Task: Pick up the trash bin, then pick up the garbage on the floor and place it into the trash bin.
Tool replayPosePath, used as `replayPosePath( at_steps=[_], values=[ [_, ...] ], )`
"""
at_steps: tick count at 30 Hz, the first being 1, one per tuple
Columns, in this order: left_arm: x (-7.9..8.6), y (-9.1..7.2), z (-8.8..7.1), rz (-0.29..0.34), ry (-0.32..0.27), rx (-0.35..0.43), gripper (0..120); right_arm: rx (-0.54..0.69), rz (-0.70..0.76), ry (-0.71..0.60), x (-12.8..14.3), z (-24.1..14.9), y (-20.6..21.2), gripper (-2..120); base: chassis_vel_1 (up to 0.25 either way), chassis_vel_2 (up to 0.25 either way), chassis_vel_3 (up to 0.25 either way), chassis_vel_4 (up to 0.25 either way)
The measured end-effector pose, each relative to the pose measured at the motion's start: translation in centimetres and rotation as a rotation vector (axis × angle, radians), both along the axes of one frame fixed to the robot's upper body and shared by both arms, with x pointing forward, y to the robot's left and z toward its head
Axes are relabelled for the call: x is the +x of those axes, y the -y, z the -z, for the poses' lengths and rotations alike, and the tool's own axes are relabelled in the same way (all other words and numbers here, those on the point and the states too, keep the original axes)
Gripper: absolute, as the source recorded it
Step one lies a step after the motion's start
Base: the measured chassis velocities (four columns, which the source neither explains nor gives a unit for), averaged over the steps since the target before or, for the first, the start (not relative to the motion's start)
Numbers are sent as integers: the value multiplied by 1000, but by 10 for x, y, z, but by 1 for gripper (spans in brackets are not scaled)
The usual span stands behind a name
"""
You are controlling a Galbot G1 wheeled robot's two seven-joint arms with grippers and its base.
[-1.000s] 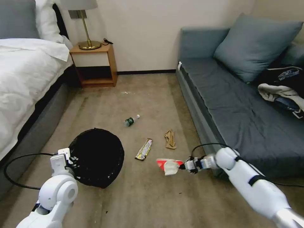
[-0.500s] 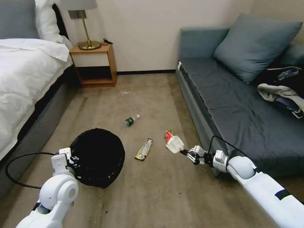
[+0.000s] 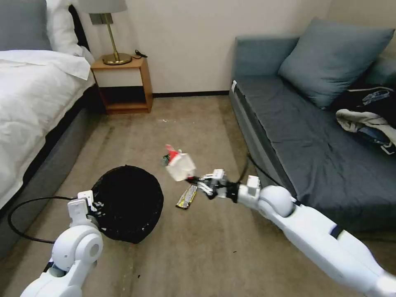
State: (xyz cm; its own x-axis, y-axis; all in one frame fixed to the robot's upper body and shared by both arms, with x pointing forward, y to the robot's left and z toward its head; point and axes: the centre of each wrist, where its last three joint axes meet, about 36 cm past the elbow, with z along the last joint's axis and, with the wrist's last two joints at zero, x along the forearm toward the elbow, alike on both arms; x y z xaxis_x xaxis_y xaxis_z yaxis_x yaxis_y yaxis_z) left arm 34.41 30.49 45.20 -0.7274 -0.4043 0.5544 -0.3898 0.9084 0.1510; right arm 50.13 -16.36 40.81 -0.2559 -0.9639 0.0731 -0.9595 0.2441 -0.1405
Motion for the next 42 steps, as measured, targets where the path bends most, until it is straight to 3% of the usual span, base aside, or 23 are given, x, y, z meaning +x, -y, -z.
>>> replayPosePath(
  at_steps=[3,13,26,42],
  values=[
    [-3,0,-2,-8,5,-4,1,-34,-87,-4,6,4,-26,0,0,0,0,0],
    [-11,-4,-6,-21,8,5,1,-88,-189,-25,15,23,-73,0,0,0,0,0],
    [-21,-1,-8,-33,12,-5,1,-131,-199,-28,36,37,-96,0,0,0,0,0],
    [-22,2,-8,-35,18,-13,1,-177,-256,-11,39,46,-128,0,0,0,0,0]
  ],
)
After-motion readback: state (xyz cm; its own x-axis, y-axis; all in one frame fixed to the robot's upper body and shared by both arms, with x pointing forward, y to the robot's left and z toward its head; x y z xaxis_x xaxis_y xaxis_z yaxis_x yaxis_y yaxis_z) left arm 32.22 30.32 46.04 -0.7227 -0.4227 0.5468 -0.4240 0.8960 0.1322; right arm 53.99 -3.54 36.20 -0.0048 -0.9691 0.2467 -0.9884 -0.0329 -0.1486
